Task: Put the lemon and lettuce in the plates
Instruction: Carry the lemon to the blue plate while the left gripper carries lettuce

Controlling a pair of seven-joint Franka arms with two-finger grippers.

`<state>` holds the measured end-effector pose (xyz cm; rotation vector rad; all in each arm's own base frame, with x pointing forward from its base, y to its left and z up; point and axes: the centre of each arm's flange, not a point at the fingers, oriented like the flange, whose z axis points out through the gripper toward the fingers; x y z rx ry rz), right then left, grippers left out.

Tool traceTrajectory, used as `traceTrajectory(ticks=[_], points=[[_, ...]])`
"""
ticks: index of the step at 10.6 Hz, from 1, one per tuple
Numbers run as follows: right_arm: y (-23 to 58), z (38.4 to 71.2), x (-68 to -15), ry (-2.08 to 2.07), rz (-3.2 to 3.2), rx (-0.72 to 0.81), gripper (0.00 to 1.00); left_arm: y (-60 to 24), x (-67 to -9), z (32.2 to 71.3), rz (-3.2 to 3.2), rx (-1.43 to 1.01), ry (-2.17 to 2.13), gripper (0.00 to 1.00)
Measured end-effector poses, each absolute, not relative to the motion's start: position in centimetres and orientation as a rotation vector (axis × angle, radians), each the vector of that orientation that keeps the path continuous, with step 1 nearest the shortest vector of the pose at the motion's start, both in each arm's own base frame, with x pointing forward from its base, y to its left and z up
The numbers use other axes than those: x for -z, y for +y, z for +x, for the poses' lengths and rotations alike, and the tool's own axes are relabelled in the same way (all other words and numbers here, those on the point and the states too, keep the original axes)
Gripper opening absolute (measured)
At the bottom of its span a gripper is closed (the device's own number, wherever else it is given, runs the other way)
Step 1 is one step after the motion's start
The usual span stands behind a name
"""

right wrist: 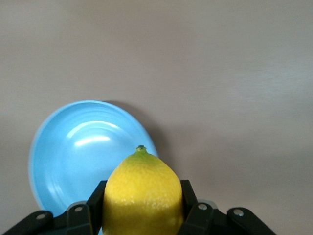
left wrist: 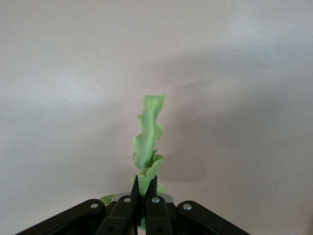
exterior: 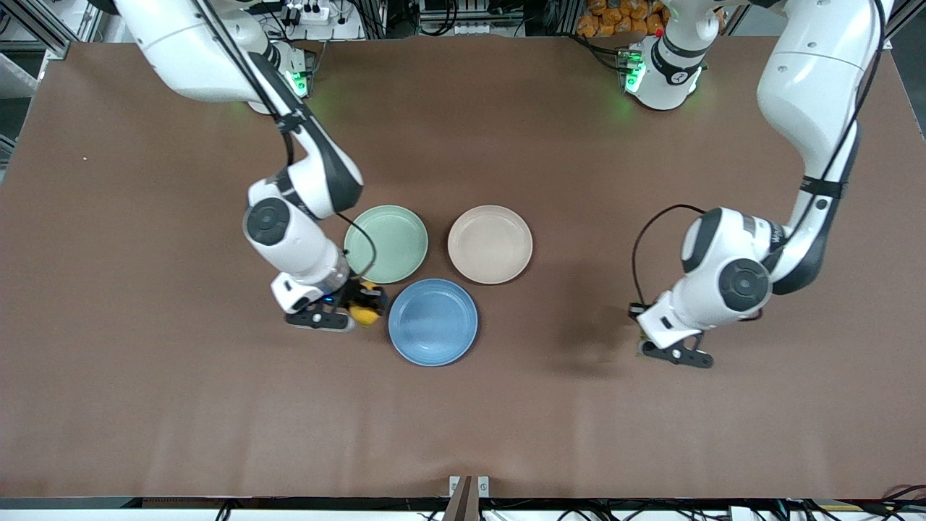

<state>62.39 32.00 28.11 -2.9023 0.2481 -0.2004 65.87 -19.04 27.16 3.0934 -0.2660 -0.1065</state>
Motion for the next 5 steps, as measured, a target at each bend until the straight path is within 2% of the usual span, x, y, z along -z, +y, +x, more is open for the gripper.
traceTrajectory(ticks=[5], points=[[36.8,63.1,-23.1,0.251,-2.786,0.346,0.63,-35.4,-26.7,58.0,3.129,0.157,-0.086,0.04]])
